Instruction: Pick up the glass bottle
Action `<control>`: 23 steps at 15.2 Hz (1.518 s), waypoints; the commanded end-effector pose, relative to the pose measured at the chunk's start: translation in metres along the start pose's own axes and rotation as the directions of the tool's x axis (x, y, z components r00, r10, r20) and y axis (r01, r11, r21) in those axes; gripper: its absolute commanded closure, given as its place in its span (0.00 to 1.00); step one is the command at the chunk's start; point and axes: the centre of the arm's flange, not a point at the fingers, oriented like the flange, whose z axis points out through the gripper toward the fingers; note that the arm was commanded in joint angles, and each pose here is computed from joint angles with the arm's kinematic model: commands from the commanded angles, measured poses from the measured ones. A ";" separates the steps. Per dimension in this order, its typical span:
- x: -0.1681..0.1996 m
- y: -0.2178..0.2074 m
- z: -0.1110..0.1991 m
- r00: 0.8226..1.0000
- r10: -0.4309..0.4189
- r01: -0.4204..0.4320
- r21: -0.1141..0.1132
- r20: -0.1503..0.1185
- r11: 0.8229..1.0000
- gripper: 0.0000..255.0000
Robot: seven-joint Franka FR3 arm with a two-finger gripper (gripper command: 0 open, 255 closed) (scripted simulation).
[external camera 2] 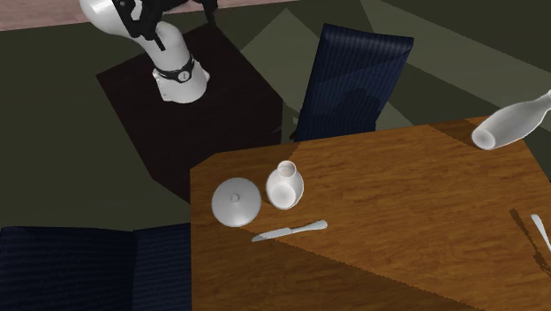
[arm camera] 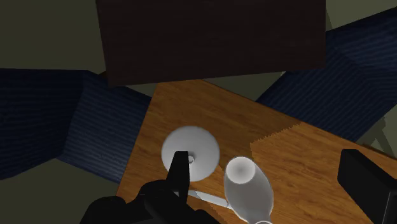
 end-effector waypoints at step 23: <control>0.209 -0.051 0.179 0.994 0.043 -0.045 -0.017 -0.099 0.999 0.00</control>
